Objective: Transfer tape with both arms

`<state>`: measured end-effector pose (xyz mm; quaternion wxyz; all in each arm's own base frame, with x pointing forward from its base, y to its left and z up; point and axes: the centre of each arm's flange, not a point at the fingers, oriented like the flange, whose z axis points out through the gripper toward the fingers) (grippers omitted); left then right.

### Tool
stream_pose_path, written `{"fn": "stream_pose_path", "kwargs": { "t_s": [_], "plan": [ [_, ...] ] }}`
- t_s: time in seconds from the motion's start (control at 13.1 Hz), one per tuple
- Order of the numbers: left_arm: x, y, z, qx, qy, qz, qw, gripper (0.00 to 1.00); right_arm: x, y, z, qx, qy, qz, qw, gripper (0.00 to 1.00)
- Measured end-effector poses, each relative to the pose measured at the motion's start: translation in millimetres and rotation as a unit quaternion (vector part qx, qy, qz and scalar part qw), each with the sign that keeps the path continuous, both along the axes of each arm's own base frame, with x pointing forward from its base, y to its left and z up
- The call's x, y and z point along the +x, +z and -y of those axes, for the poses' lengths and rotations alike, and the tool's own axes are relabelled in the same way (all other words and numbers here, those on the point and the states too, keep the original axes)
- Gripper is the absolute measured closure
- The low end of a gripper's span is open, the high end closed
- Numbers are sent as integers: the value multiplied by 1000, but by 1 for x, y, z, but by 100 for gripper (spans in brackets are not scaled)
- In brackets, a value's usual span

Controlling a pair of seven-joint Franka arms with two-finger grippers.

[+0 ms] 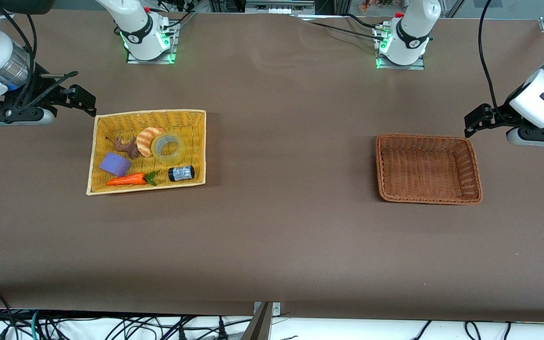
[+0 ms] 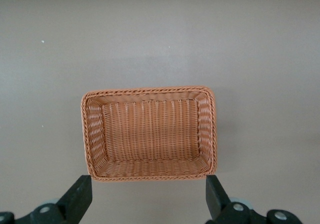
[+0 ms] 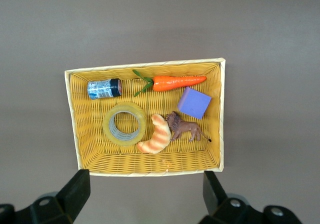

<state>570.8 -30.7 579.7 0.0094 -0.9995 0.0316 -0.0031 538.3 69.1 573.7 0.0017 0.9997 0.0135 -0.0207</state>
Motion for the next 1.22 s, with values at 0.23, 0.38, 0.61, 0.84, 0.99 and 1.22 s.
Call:
{"fn": "stream_pose_path", "kwargs": {
  "t_s": [0.23, 0.38, 0.61, 0.84, 0.99, 1.22],
  "plan": [
    [-1, 0, 0, 0, 0, -2, 1000, 0, 0, -1, 0, 0, 0, -1, 1000, 0],
    [-1, 0, 0, 0, 0, -2, 1000, 0, 0, -1, -1, 0, 1, -1, 1000, 0],
    [-1, 0, 0, 0, 0, -2, 1000, 0, 0, -1, -2, 0, 1, -1, 1000, 0],
    [-1, 0, 0, 0, 0, -2, 1000, 0, 0, -4, -3, 0, 3, -3, 1000, 0],
    [-1, 0, 0, 0, 0, -2, 1000, 0, 0, -4, -4, 0, 3, -4, 1000, 0],
    [-1, 0, 0, 0, 0, -2, 1000, 0, 0, -5, -5, 0, 4, -4, 1000, 0]
  ]
}}
